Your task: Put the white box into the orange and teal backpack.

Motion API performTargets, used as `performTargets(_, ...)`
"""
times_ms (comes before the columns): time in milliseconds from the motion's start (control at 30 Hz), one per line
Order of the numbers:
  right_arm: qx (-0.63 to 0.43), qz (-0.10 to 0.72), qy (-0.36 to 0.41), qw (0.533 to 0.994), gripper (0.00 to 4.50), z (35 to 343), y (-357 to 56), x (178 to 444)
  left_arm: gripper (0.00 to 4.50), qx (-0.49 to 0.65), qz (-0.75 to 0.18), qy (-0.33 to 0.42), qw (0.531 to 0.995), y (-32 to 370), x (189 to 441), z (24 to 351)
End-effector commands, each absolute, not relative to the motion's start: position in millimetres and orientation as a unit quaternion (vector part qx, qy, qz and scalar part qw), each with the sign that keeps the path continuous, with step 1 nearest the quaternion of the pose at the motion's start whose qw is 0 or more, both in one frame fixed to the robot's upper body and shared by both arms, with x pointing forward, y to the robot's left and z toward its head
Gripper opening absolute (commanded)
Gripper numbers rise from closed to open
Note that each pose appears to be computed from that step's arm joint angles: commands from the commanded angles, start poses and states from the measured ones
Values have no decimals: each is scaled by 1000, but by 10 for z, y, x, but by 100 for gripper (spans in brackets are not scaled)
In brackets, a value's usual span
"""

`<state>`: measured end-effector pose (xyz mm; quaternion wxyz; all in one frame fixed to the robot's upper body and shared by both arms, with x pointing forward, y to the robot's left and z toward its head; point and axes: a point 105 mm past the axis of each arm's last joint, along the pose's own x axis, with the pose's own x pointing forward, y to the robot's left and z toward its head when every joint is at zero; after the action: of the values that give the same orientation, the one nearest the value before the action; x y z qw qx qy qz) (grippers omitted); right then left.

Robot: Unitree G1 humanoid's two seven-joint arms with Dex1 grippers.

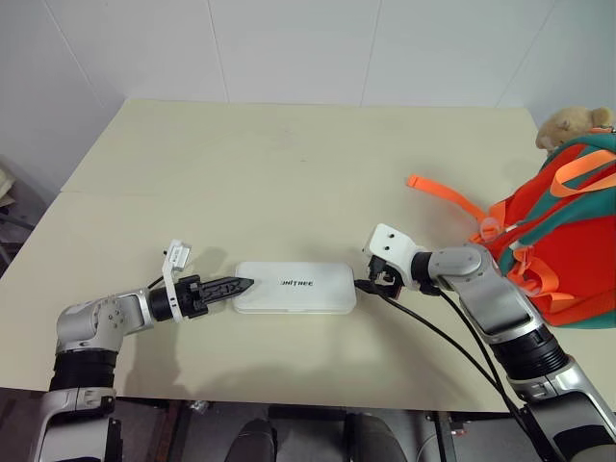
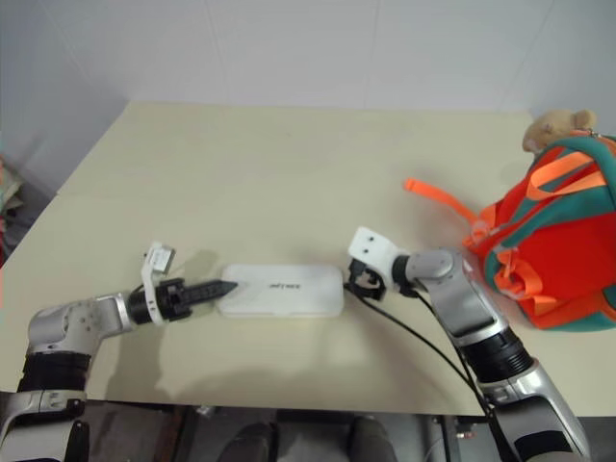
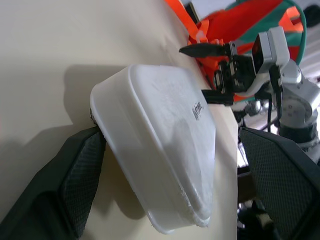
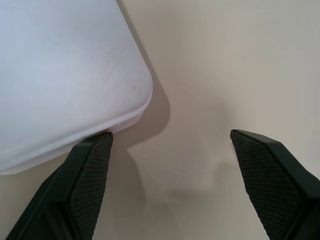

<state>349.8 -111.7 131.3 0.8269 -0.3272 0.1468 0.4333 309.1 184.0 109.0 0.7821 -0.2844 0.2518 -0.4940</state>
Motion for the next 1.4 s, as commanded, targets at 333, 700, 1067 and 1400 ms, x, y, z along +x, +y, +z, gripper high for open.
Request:
performTargets(333, -325, 462, 107, 819, 450, 1444, -948, 3406, 448, -268, -560, 286, 730, 1548, 3088, 1022)
performTargets(700, -323, 461, 107, 820, 450, 1437, -945, 3403, 448, -238, -586, 316, 707, 1428, 2959, 892)
performTargets(1067, -323, 463, 105, 819, 450, 1447, -924, 3416, 448, -272, -587, 294, 704, 1266, 3022, 1005)
performTargets(1400, -323, 464, 104, 818, 450, 1452, -923, 3419, 448, -308, -561, 268, 721, 1183, 3111, 1039)
